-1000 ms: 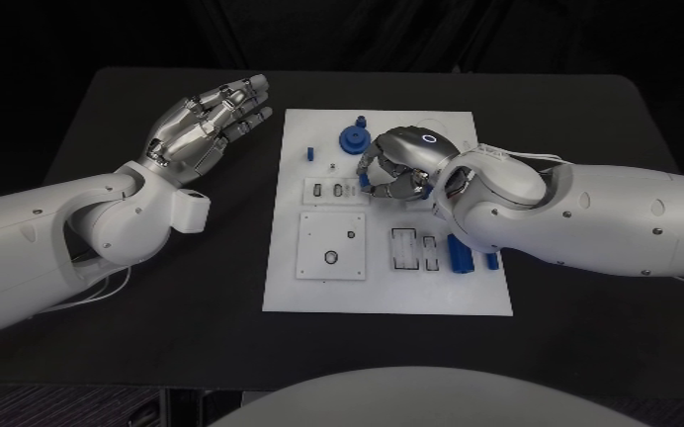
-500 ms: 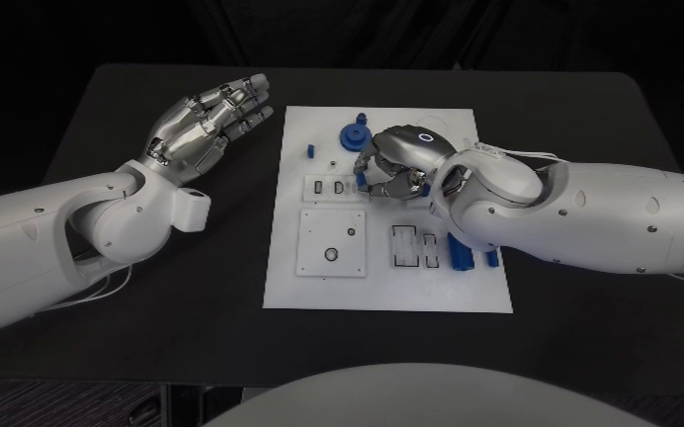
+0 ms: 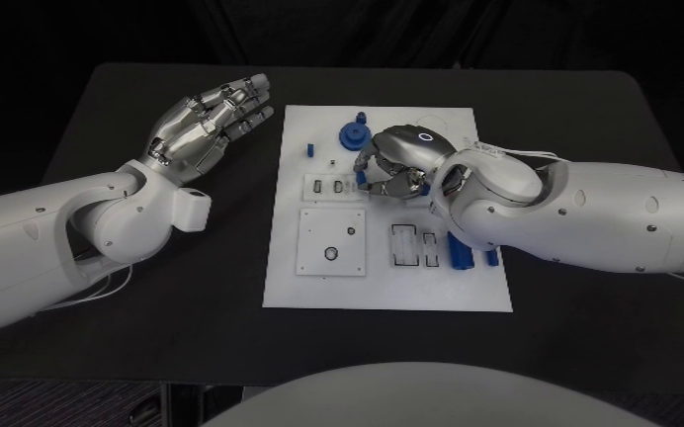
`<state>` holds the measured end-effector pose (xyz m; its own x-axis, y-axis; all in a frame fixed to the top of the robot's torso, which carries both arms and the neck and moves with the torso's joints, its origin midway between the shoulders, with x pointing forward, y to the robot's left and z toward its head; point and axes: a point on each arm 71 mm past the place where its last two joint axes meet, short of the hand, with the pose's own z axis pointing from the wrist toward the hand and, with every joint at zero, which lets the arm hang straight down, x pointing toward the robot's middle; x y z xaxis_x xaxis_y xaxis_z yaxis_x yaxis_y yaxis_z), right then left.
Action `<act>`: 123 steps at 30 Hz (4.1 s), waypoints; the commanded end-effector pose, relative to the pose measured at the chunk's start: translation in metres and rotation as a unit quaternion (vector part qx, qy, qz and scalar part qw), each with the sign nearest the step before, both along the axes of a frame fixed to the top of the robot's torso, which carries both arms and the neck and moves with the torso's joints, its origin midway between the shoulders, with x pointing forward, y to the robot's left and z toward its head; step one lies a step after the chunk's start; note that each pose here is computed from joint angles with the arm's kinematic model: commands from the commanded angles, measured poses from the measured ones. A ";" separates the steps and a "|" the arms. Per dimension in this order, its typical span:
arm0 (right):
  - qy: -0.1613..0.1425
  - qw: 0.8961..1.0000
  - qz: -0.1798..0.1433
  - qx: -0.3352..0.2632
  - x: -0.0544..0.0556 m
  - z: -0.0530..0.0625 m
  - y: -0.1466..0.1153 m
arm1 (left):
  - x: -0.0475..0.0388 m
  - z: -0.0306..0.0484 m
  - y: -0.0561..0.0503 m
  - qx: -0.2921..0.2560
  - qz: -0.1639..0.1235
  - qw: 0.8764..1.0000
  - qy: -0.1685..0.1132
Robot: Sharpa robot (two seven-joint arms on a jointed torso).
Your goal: Assemble the parts on the task board
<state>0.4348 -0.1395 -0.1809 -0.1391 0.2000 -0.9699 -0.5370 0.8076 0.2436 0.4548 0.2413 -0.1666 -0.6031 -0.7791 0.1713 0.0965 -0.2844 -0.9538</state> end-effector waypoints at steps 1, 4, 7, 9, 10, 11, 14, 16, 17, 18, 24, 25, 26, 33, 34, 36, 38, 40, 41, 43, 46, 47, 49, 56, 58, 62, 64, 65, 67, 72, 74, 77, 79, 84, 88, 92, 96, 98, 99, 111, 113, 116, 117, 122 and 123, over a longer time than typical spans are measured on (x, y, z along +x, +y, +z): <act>0.004 1.000 -0.003 -0.009 0.000 -0.002 -0.001 | -0.0017 0.0046 0.001 -0.028 0.000 0.999 -0.030; 0.006 1.000 -0.003 -0.012 0.000 -0.002 -0.001 | -0.0016 0.0044 0.001 -0.028 0.000 0.999 -0.030; 0.007 1.000 -0.003 -0.013 0.000 -0.003 -0.001 | -0.0015 0.0042 0.001 -0.028 0.000 0.999 -0.029; 0.008 1.000 -0.003 -0.015 0.000 -0.003 -0.001 | -0.0015 0.0040 0.001 -0.028 0.000 0.999 -0.029; 0.008 1.000 -0.002 -0.015 0.001 -0.003 -0.001 | -0.0015 0.0040 0.001 -0.028 0.000 0.999 -0.029; 0.008 1.000 -0.002 -0.016 0.001 -0.003 -0.001 | -0.0015 0.0039 0.001 -0.027 0.000 0.999 -0.029; 0.009 1.000 -0.002 -0.017 0.001 -0.003 0.000 | -0.0015 0.0037 0.001 -0.027 0.001 0.999 -0.028; 0.009 1.000 -0.001 -0.017 0.001 -0.003 0.000 | -0.0015 0.0035 0.001 -0.027 0.001 0.999 -0.028; 0.009 1.000 0.000 -0.016 0.001 -0.003 0.000 | -0.0015 0.0035 0.001 -0.027 0.001 0.999 -0.028; 0.008 1.000 0.000 -0.016 0.001 -0.003 0.000 | -0.0015 0.0034 0.001 -0.027 0.001 0.999 -0.028; 0.000 1.000 0.008 -0.006 -0.001 -0.001 0.000 | -0.0019 0.0033 0.002 -0.028 0.001 0.999 -0.028; -0.002 1.000 0.009 -0.004 -0.001 -0.001 0.000 | -0.0019 0.0033 0.002 -0.028 0.002 0.999 -0.029; -0.005 1.000 0.011 -0.001 -0.001 0.000 0.000 | -0.0020 0.0033 0.002 -0.027 0.003 0.999 -0.029; -0.057 0.997 0.030 0.052 -0.007 0.018 -0.007 | -0.0018 0.0041 0.003 0.005 0.030 0.998 -0.057; -0.068 0.995 0.032 0.061 -0.007 0.023 -0.009 | -0.0017 0.0043 0.003 0.010 0.037 0.997 -0.062; -0.084 0.993 0.033 0.076 -0.007 0.032 -0.013 | -0.0011 0.0044 0.002 0.020 0.048 0.996 -0.069; -0.099 0.990 0.031 0.094 -0.006 0.043 -0.020 | 0.0002 0.0044 0.001 0.032 0.066 0.994 -0.077; -0.109 0.988 0.030 0.106 -0.005 0.050 -0.026 | 0.0015 0.0041 -0.001 0.048 0.085 0.992 -0.084; -0.114 0.987 0.027 0.114 -0.004 0.055 -0.031 | 0.0022 0.0041 -0.003 0.060 0.097 0.989 -0.089; -0.120 0.984 0.021 0.129 -0.002 0.062 -0.039 | 0.0030 0.0041 -0.005 0.086 0.118 0.984 -0.102; -0.123 0.981 0.008 0.151 0.003 0.069 -0.052 | 0.0048 0.0045 -0.008 0.123 0.149 0.973 -0.125; -0.124 0.980 0.003 0.157 0.005 0.070 -0.056 | 0.0056 0.0047 -0.010 0.135 0.160 0.969 -0.133; -0.127 0.979 -0.007 0.162 0.010 0.071 -0.065 | 0.0069 0.0047 -0.013 0.157 0.174 0.961 -0.144; -0.124 0.978 -0.033 0.164 0.027 0.066 -0.084 | 0.0173 -0.0008 -0.022 0.236 0.180 0.943 -0.150; -0.119 0.979 -0.038 0.162 0.030 0.063 -0.086 | 0.0208 -0.0040 -0.025 0.252 0.171 0.942 -0.139; -0.108 0.980 -0.048 0.162 0.035 0.058 -0.092 | 0.0266 -0.0116 -0.033 0.278 0.131 0.945 -0.115; -0.105 0.980 -0.052 0.162 0.037 0.056 -0.095 | 0.0297 -0.0141 -0.037 0.278 0.109 0.948 -0.111; -0.103 0.980 -0.055 0.162 0.038 0.054 -0.097 | 0.0318 -0.0152 -0.040 0.275 0.096 0.951 -0.109; -0.100 0.980 -0.061 0.161 0.041 0.052 -0.100 | 0.0358 -0.0169 -0.043 0.267 0.077 0.955 -0.107; -0.089 0.981 -0.071 0.157 0.043 0.045 -0.106 | 0.0440 -0.0216 -0.045 0.266 0.062 0.958 -0.090; -0.085 0.981 -0.073 0.155 0.043 0.043 -0.108 | 0.0447 -0.0233 -0.047 0.281 0.067 0.954 -0.085; -0.078 0.982 -0.076 0.153 0.042 0.040 -0.109 | 0.0442 -0.0276 -0.052 0.332 0.070 0.937 -0.082; -0.075 0.983 -0.077 0.152 0.042 0.038 -0.110 | 0.0437 -0.0305 -0.056 0.363 0.068 0.926 -0.080; -0.060 0.984 -0.081 0.147 0.041 0.034 -0.111 | 0.0399 -0.0409 -0.070 0.468 0.045 0.880 -0.070; -0.049 0.985 -0.086 0.142 0.041 0.030 -0.113 | 0.0360 -0.0465 -0.081 0.533 0.028 0.843 -0.063; -0.040 0.986 -0.090 0.138 0.042 0.027 -0.113 | 0.0338 -0.0518 -0.089 0.582 0.011 0.812 -0.040; -0.035 0.986 -0.092 0.136 0.042 0.026 -0.113 | 0.0333 -0.0600 -0.095 0.633 -0.014 0.774 0.000; -0.032 0.986 -0.093 0.135 0.042 0.025 -0.113 | 0.0327 -0.0631 -0.097 0.652 -0.025 0.758 0.015; -0.031 0.986 -0.094 0.134 0.043 0.025 -0.112 | 0.0324 -0.0642 -0.098 0.658 -0.029 0.752 0.020; -0.014 0.987 -0.101 0.125 0.046 0.021 -0.111 | 0.0295 -0.0658 -0.117 0.677 -0.035 0.734 0.030; -0.012 0.987 -0.101 0.124 0.046 0.020 -0.111 | 0.0294 -0.0651 -0.119 0.675 -0.032 0.736 0.028; -0.010 0.987 -0.102 0.123 0.046 0.019 -0.111 | 0.0295 -0.0641 -0.123 0.671 -0.028 0.740 0.024; -0.009 0.987 -0.102 0.122 0.046 0.019 -0.111 | 0.0296 -0.0636 -0.125 0.669 -0.026 0.742 0.022; -0.006 0.987 -0.103 0.121 0.047 0.018 -0.110 | 0.0298 -0.0620 -0.130 0.661 -0.022 0.750 0.012; -0.006 0.987 -0.103 0.121 0.047 0.018 -0.110 | 0.0299 -0.0618 -0.130 0.660 -0.021 0.751 0.011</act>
